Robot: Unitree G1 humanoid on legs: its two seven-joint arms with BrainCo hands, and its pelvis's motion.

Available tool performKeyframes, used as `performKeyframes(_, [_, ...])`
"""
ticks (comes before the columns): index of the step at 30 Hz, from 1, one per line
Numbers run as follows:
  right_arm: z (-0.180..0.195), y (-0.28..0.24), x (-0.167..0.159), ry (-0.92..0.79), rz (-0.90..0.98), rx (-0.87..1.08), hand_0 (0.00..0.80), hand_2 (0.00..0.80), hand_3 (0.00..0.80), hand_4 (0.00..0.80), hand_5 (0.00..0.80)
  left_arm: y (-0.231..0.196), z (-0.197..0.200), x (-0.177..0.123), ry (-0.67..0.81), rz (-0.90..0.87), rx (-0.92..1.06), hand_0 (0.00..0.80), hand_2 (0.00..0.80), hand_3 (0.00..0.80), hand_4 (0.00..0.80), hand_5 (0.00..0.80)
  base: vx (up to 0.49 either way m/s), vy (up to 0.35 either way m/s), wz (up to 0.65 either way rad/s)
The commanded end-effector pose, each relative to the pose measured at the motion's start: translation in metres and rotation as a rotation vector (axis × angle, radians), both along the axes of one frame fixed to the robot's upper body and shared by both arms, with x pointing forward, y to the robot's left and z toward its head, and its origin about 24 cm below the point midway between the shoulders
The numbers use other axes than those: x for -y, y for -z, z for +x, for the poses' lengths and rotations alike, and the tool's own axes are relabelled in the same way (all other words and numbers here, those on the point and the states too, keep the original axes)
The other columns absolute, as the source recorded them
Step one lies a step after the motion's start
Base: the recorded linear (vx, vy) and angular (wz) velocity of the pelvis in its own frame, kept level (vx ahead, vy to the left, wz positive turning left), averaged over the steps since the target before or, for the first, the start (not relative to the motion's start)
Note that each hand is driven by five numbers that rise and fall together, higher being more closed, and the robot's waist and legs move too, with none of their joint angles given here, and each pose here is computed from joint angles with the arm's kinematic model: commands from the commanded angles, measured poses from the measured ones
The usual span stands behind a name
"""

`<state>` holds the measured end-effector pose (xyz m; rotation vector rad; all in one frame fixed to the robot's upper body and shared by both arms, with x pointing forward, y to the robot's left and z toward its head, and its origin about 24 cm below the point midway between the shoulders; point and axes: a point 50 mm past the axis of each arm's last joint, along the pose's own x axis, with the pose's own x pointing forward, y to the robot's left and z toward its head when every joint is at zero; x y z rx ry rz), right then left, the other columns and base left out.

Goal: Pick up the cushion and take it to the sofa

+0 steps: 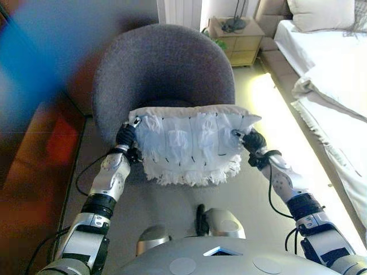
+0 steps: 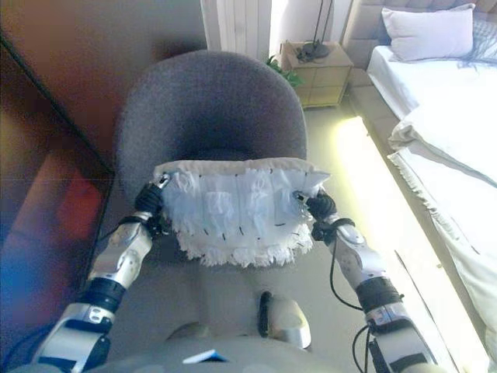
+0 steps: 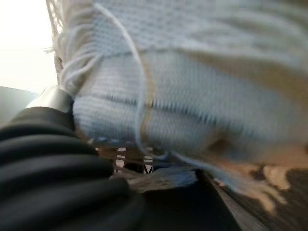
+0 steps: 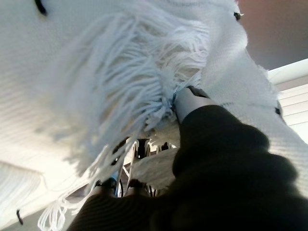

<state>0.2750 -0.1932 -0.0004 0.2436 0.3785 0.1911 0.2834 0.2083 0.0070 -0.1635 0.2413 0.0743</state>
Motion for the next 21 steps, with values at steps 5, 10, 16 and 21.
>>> performKeyframes(5, [0.035, -0.048, -0.045, -0.130, 0.109, 0.193, 0.800, 0.800, 0.800, 0.800, 0.800, -0.037, 0.017, 0.015, 0.088, -0.018, 0.175, 0.800, 0.800, 0.800, 0.800, 0.800, 0.291, 0.141, -0.16])
performKeyframes(10, [0.038, -0.043, -0.049, -0.088, 0.116, 0.152, 0.800, 0.800, 0.800, 0.800, 0.800, -0.030, 0.020, 0.020, 0.111, -0.020, 0.143, 0.800, 0.800, 0.800, 0.800, 0.800, 0.317, 0.169, -0.14])
performKeyframes(16, [0.049, -0.053, -0.049, -0.052, 0.127, 0.189, 0.800, 0.800, 0.800, 0.800, 0.800, -0.039, 0.034, 0.014, 0.112, 0.015, 0.164, 0.800, 0.800, 0.800, 0.800, 0.800, 0.177, 0.147, -0.38])
performKeyframes(21, [0.052, -0.056, -0.054, 0.014, 0.143, 0.211, 0.800, 0.800, 0.800, 0.800, 0.800, -0.049, 0.041, 0.021, 0.147, 0.052, 0.193, 0.800, 0.800, 0.800, 0.800, 0.800, 0.134, 0.212, -0.05])
